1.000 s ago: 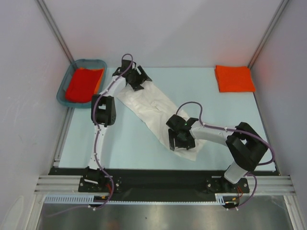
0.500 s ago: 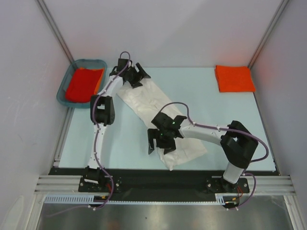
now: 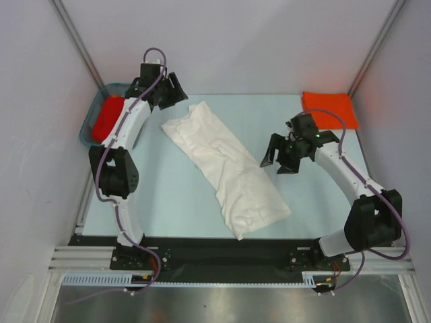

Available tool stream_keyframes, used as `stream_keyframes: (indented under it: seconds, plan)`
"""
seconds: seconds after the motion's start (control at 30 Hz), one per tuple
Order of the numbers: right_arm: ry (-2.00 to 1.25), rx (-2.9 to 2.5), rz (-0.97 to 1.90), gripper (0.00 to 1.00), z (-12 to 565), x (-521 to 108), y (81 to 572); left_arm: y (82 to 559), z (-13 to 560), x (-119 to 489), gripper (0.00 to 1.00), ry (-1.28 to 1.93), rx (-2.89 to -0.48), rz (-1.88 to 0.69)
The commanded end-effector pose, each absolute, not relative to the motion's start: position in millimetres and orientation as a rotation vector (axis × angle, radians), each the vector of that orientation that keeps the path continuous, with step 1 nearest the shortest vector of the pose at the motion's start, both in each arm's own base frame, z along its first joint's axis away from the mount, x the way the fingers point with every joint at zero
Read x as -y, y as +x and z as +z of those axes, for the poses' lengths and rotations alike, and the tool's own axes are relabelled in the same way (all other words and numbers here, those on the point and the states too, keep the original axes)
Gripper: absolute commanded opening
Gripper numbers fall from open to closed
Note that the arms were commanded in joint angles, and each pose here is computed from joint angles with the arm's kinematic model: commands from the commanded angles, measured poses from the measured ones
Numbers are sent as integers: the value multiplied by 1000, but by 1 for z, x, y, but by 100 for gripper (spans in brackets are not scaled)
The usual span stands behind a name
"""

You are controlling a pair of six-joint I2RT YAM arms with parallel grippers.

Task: Fold and stack the t-shirts
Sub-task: Fold the tshirt

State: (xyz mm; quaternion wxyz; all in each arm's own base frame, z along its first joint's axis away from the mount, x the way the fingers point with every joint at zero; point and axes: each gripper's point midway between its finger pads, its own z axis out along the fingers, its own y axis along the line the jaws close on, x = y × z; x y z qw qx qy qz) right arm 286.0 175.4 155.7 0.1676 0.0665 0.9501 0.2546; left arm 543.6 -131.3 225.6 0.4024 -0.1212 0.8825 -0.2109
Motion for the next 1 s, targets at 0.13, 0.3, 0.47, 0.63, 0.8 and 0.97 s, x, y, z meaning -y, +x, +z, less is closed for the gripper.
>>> stream_keyframes:
  seconds: [0.13,0.3,0.47,0.63,0.8,0.97]
  plan:
    - [212,-2851,665,71,109,-119,263,518,116,82,64,-421,-2481,-275]
    - [257,-2914,630,66,82,-105,252,514,91,63,63,-510,-2503,-158]
    - [311,-2934,535,71,68,-84,251,523,69,58,67,-574,-2507,-175]
    - [333,-2963,548,79,61,-80,247,538,40,53,69,-651,-2530,-211]
    - [322,-2975,577,76,56,-84,246,555,24,58,69,-710,-2530,-311]
    - [353,-3019,560,71,45,-85,243,566,13,58,64,-749,-2512,-339]
